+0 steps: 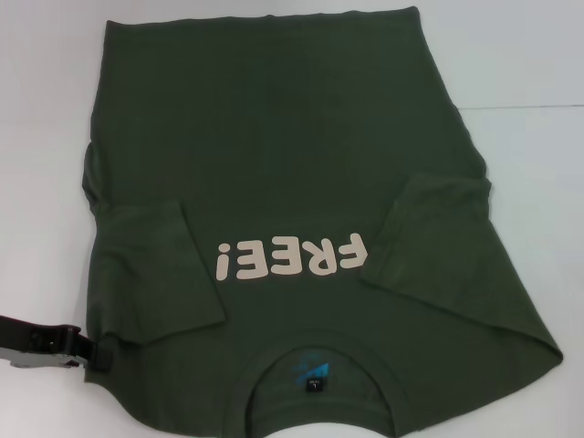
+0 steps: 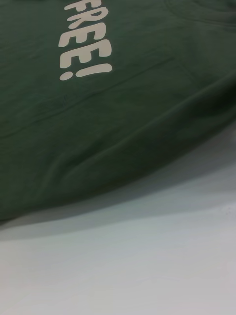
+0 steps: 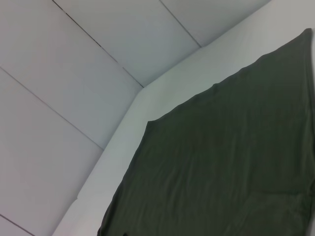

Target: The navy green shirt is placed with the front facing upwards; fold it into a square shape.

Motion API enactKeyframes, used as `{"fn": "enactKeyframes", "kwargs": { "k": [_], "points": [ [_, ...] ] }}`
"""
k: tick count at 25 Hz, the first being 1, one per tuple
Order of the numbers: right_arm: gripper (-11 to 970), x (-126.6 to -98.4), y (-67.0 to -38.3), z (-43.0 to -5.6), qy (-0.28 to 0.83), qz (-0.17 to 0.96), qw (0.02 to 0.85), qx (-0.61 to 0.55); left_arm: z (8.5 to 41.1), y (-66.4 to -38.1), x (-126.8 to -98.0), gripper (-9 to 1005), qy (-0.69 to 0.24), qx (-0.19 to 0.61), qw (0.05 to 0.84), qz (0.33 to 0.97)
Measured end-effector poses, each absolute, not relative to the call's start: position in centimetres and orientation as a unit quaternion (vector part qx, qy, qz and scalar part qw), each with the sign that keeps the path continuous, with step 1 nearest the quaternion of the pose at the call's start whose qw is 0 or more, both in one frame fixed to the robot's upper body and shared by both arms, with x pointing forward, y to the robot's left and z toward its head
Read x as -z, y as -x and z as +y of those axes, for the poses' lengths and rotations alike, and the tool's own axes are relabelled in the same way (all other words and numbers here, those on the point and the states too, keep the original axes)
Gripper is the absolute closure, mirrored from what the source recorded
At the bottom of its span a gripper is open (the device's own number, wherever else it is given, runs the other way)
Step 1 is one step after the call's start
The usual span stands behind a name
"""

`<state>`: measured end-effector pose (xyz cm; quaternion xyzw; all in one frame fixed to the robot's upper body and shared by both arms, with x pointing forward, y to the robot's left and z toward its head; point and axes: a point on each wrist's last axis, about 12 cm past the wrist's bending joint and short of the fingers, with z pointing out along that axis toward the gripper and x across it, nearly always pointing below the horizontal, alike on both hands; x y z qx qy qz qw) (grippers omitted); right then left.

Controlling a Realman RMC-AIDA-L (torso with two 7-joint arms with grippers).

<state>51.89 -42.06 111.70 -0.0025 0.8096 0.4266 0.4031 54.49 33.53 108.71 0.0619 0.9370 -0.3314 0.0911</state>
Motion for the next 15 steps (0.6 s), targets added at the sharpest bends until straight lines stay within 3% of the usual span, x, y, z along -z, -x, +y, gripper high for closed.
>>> {"fn": "enactKeyframes", "kwargs": {
  "k": [4,9,15],
  "points": [
    [126,-111.7,-51.9,-42.0,0.003,0.81,0.402,-0.427,33.6,-54.6,-108.7,926,-0.06,0.329,0.095,0.937],
    [139,-112.1,-52.1,-41.8,-0.001,0.816,0.373,-0.441,33.6,-54.6,-108.7,950,-0.059,0.33,0.098,0.937],
    [155,-113.9,-54.2,-41.0,-0.009,0.872,0.227,-0.433,33.6,-54.7,-109.0,959,-0.066,0.334,0.105,0.935]
  ]
}}
